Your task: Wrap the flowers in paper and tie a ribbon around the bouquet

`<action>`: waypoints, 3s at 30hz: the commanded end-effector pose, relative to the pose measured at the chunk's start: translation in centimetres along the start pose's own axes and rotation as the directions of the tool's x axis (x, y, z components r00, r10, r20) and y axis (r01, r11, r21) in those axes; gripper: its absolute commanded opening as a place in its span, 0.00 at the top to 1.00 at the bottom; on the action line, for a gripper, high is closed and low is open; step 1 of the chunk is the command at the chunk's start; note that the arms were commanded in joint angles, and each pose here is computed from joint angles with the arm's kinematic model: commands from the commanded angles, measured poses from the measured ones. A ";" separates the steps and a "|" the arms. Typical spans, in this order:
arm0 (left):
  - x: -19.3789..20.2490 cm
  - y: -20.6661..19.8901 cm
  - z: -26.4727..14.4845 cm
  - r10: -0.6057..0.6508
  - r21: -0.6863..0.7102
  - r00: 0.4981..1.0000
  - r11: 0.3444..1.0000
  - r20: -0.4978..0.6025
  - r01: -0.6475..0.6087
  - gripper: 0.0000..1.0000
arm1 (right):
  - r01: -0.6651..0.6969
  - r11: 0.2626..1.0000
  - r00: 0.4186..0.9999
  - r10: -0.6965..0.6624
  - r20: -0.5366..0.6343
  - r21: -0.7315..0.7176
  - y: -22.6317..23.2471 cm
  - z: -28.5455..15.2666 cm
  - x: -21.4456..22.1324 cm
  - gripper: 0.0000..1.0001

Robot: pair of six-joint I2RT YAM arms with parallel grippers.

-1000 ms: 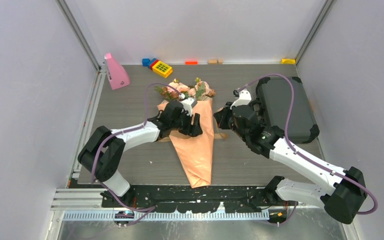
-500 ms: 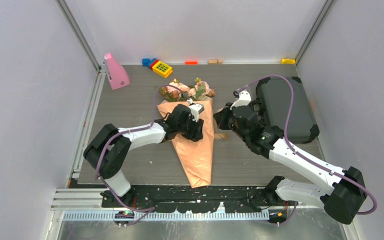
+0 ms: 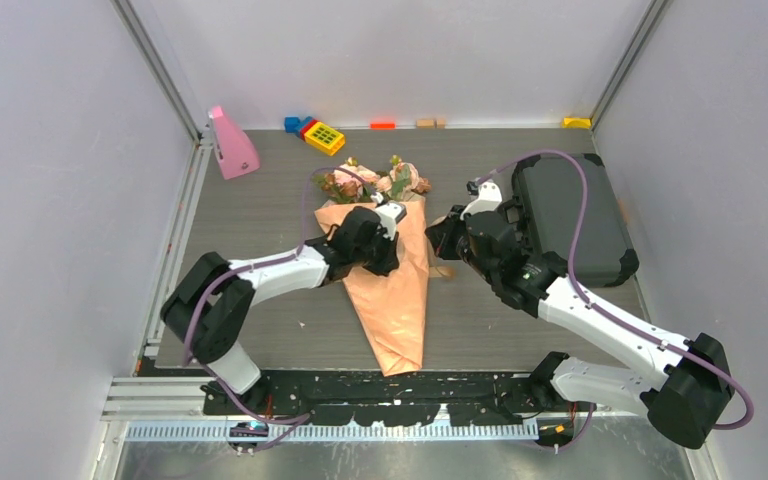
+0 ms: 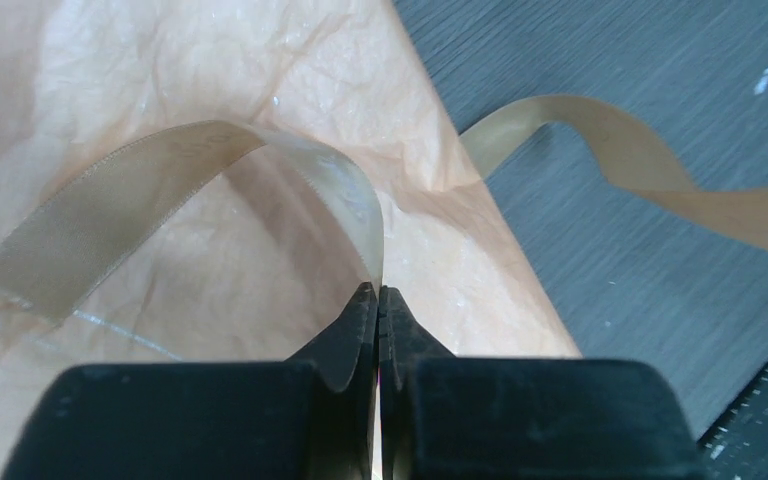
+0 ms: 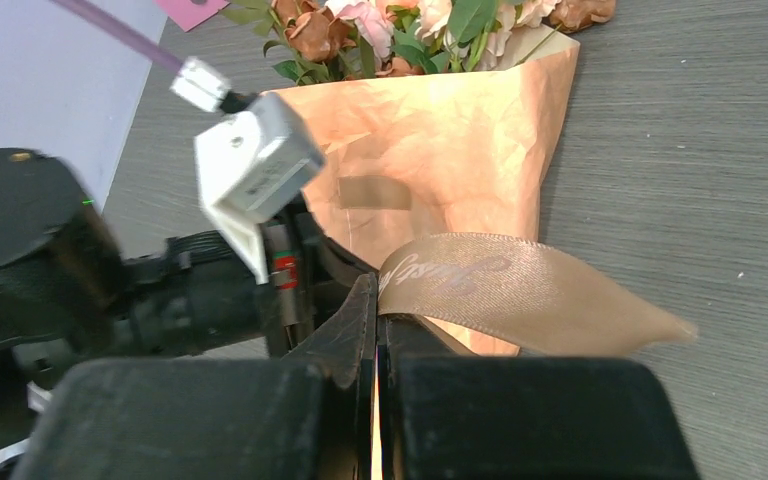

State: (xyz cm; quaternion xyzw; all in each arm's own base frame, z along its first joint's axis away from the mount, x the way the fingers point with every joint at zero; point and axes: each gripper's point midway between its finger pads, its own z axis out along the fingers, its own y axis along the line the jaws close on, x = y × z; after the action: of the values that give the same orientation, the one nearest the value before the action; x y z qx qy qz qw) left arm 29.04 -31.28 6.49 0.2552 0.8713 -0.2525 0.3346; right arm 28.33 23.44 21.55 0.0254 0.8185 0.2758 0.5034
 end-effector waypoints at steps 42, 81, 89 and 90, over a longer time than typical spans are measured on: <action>-8.3 -7.0 -10.0 0.044 0.266 0.821 0.935 0.569 -0.235 0.82 | -0.125 0.889 0.992 0.107 -0.065 -0.440 12.7 -1.4 -5.8 0.99; -9.0 -7.9 -8.5 0.077 0.291 0.784 0.902 0.615 -0.317 0.56 | -0.192 0.889 0.981 0.157 -0.117 -0.416 12.4 -2.0 -5.2 0.99; -8.9 -7.7 -7.7 0.032 0.309 0.788 0.910 0.615 -0.278 0.69 | -0.223 0.852 0.974 0.178 -0.139 -0.474 14.2 -0.8 -5.2 0.99; -8.9 -7.6 -7.6 0.031 0.307 0.789 0.911 0.613 -0.275 0.76 | -0.222 0.854 0.974 0.178 -0.137 -0.471 14.1 -0.7 -5.2 0.99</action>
State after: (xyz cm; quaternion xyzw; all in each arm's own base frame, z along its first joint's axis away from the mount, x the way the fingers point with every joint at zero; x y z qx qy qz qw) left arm 26.19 -34.08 16.89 0.2994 0.6694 -0.4393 0.5189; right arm 26.84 32.49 28.03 -0.0215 0.7846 0.4742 0.3990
